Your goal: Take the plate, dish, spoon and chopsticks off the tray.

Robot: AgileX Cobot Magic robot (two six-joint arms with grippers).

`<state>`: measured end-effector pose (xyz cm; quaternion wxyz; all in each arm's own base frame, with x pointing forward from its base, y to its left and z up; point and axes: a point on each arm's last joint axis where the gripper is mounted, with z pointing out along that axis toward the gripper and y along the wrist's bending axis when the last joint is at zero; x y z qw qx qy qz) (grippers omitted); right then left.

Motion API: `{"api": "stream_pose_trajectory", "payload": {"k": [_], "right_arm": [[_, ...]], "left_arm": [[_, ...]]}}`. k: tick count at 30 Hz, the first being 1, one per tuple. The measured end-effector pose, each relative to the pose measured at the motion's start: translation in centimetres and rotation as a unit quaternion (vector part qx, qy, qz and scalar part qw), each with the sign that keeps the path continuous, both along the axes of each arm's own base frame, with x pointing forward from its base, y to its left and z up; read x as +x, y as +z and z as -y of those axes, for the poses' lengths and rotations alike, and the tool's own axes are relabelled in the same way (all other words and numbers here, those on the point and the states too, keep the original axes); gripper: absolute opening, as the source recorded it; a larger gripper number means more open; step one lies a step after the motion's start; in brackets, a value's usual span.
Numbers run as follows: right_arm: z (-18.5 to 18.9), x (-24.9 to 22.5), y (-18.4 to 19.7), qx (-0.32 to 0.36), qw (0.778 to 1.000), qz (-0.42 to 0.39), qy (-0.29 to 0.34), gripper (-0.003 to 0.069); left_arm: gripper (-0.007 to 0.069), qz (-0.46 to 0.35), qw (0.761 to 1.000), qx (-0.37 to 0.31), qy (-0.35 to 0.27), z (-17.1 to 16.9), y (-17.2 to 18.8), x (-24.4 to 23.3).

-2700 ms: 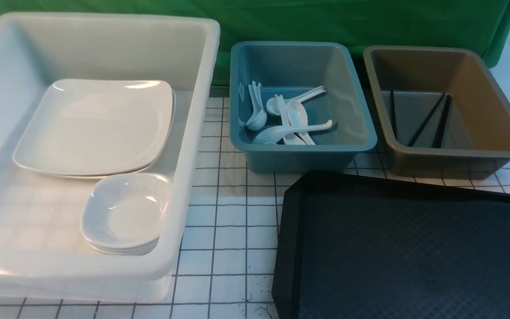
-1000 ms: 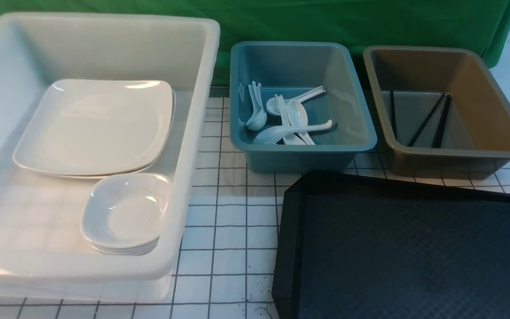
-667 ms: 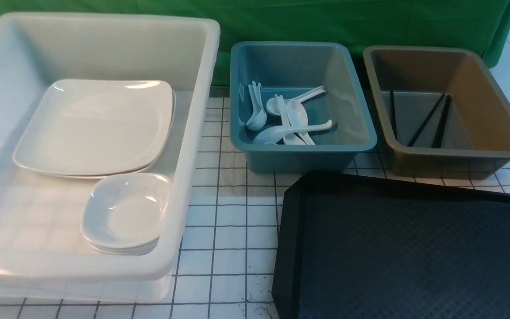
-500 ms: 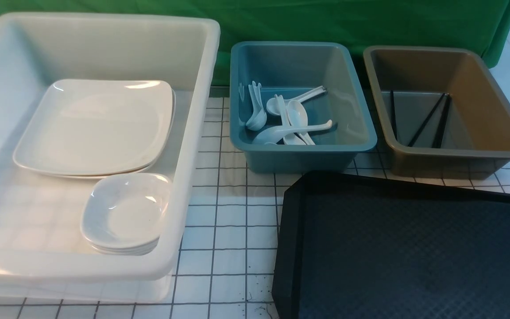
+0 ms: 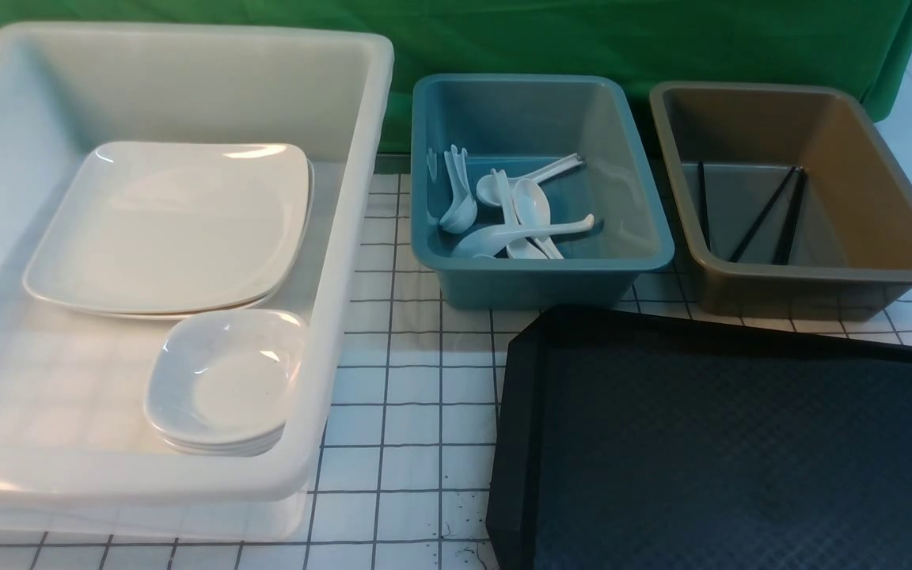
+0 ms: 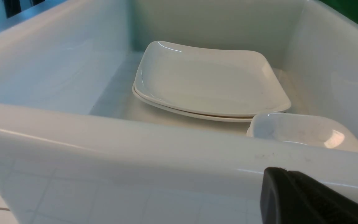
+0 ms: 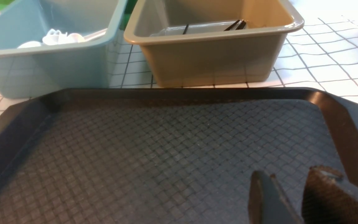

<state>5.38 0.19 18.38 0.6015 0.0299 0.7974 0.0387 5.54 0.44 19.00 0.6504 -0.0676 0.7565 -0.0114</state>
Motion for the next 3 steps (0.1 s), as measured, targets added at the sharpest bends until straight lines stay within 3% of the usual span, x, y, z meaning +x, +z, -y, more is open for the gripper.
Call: {"api": "stream_pose_trajectory", "payload": {"k": [3], "right_arm": [[0.00, 0.00, 0.00, 0.000, 1.000, 0.000, 0.000, 0.0242]], "left_arm": [[0.0005, 0.000, 1.000, 0.000, 0.000, 0.00, 0.00, 0.00]]}}
